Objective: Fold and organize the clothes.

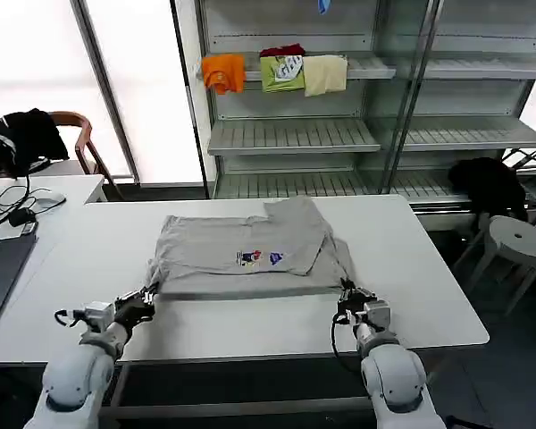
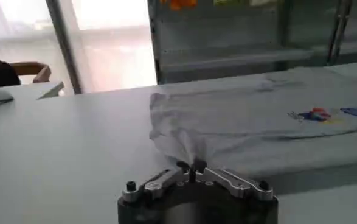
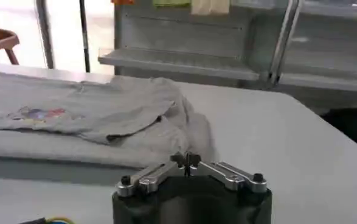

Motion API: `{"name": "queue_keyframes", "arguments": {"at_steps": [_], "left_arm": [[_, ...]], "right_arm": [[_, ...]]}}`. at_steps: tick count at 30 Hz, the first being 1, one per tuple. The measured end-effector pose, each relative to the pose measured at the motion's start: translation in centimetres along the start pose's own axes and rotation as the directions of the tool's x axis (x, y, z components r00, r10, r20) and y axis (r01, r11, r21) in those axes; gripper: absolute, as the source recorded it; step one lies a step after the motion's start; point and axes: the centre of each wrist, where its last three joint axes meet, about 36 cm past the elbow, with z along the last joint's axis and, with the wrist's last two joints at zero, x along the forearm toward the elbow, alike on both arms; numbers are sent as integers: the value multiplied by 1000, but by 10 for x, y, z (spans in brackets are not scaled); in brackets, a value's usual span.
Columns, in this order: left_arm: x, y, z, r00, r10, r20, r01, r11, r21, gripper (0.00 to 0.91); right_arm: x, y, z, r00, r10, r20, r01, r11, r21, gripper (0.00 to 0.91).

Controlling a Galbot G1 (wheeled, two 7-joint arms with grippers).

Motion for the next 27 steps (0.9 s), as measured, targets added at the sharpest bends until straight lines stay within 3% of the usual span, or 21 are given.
{"name": "queue_keyframes", "arguments": {"at_steps": [14,15,16,20,27], "left_arm": [[77,-7,11,1000,-1,-24,0,1000,-30,10],[81,-8,12,1000,2,-29,-3,999,-33,141],[83,-9,13,999,4,-34,-5,999,-35,907],[90,-12,15,999,5,-44,-7,999,-34,907],[94,-12,17,998,-37,-46,35,999,-41,907]], "right_arm": [[68,9,15,999,-14,-37,16,999,33,0],[71,9,17,999,-14,-43,16,999,32,413],[73,10,18,999,-13,-47,15,999,32,907],[79,11,20,998,-9,-56,10,1000,27,907],[84,7,9,1000,20,-21,-20,1000,1,907]]}}
